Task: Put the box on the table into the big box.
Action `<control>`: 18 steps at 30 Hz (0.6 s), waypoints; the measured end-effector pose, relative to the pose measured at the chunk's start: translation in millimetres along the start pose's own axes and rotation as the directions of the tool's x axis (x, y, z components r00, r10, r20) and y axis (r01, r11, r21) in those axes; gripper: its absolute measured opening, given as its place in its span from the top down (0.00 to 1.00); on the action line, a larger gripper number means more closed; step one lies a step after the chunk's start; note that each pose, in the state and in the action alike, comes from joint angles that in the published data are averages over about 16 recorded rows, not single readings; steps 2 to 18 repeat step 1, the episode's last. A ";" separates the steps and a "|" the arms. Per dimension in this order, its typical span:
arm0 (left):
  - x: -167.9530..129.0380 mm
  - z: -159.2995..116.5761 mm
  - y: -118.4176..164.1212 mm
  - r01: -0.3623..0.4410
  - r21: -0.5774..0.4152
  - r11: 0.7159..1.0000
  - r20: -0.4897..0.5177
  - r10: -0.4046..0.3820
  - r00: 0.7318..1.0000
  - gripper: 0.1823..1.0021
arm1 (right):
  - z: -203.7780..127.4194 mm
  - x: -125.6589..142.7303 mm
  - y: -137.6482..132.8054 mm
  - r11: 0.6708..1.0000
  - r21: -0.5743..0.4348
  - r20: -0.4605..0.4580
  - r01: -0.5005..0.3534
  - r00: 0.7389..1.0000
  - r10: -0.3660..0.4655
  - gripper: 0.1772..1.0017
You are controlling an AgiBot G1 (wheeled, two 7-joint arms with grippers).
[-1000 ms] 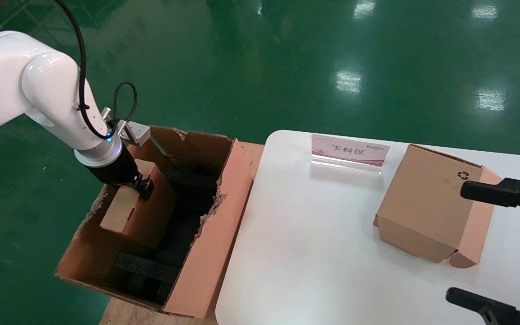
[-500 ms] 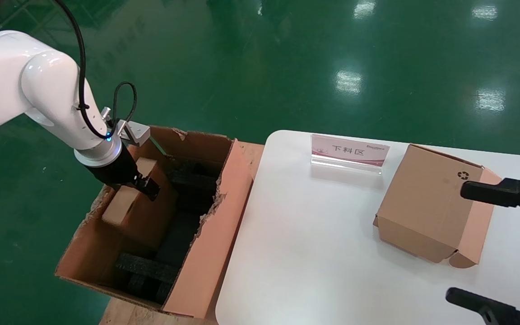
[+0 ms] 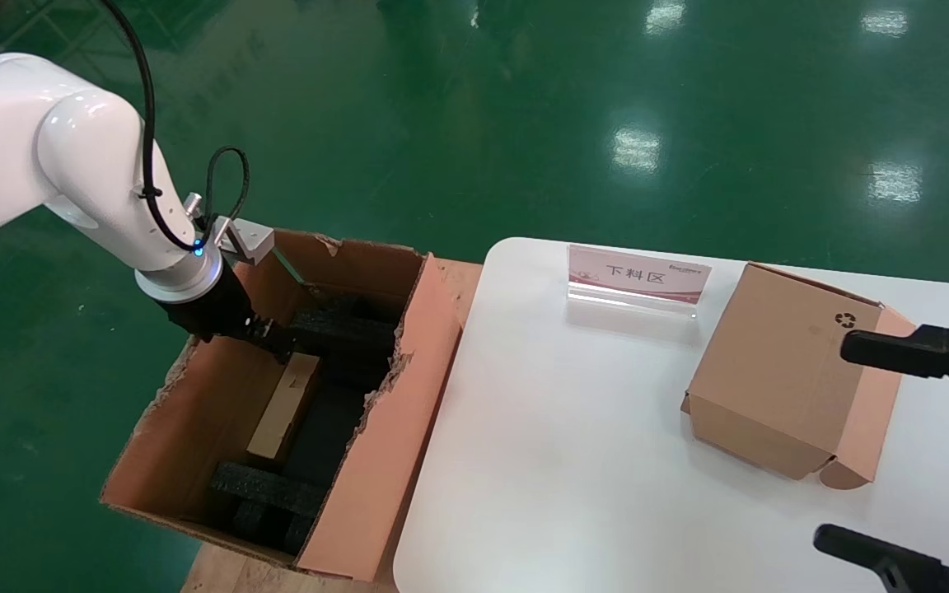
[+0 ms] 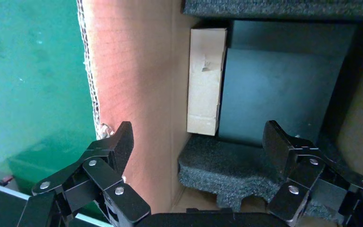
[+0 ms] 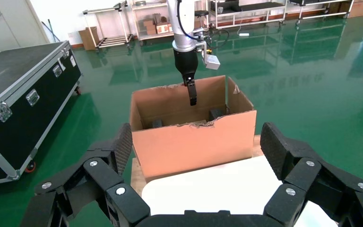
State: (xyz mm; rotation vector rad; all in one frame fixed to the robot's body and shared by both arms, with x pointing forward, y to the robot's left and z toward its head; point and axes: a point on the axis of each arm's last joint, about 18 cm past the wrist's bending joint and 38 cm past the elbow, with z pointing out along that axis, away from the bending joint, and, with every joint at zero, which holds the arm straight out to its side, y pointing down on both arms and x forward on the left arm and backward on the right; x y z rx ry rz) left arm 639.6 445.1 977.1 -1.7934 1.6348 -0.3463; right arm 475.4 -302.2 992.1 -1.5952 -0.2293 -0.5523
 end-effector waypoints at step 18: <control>-0.2 -0.6 -0.6 0.001 0.002 1.000 -0.001 -0.001 1.000 0.09 | 0.0 0.0 0.0 1.000 0.000 0.000 0.000 1.000 0.000 0.01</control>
